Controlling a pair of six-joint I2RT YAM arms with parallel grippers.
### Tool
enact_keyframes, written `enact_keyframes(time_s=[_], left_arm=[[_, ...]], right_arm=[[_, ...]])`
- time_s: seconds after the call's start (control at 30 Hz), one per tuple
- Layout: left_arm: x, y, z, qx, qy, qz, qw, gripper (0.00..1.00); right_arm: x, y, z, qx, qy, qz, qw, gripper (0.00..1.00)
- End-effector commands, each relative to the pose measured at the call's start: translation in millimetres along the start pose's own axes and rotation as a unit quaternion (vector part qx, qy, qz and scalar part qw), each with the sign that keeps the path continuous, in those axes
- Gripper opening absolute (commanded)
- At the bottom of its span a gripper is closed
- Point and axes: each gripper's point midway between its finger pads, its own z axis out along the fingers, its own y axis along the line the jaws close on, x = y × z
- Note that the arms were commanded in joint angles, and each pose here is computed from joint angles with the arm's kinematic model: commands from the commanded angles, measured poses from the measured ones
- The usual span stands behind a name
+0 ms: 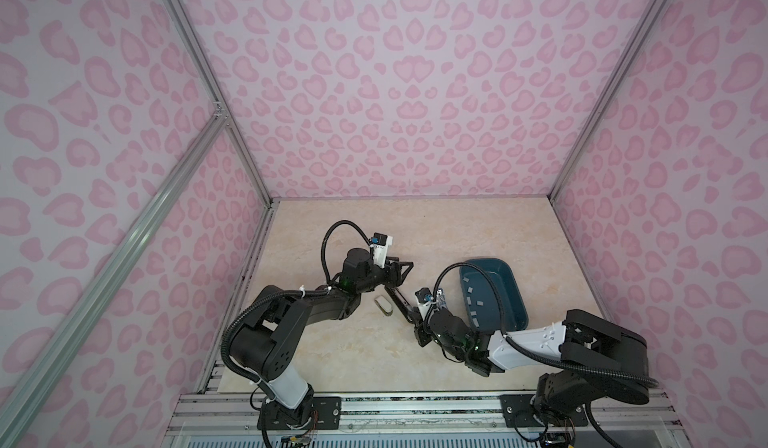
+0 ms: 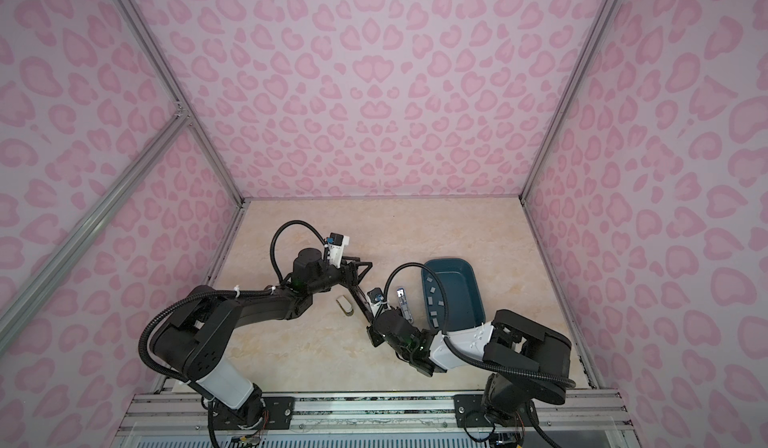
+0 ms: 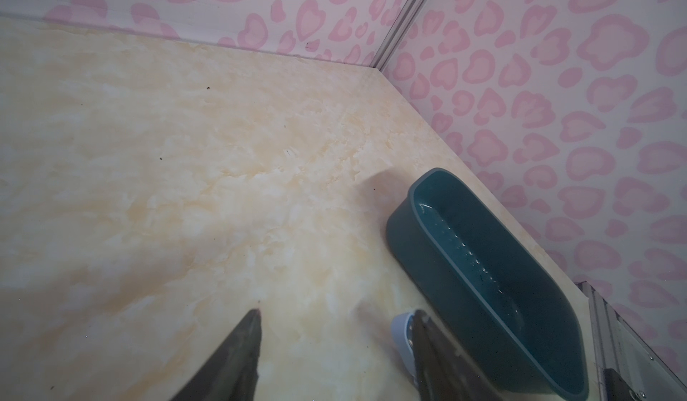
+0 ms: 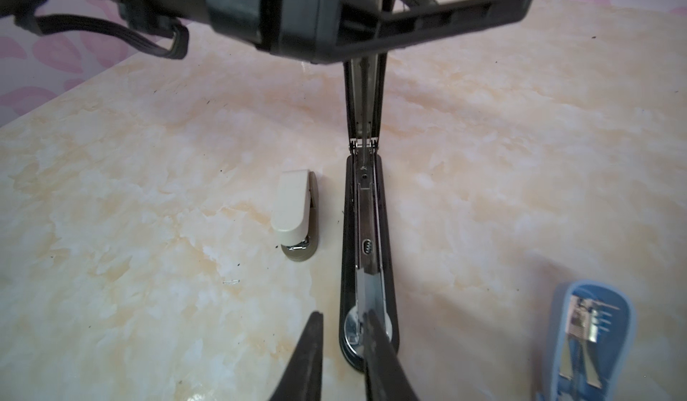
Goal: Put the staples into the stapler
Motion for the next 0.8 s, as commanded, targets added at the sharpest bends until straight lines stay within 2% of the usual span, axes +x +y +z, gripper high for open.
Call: enact_keyframes(time_s=[0.0, 0.3, 0.77], left_arm=[[-10, -5, -3, 0.008, -0.019, 0.010, 1.000, 0.65], [-11, -6, -3, 0.009, -0.019, 0.011, 1.000, 0.65], [-11, -7, -4, 0.011, -0.019, 0.011, 1.000, 0.65]], right_arm=[[6, 2, 5, -0.003, 0.011, 0.004, 1.000, 0.22], [4, -6, 19, 0.002, 0.022, 0.019, 1.000, 0.25], [11, -10, 33, 0.000, 0.040, 0.029, 0.999, 0.17]])
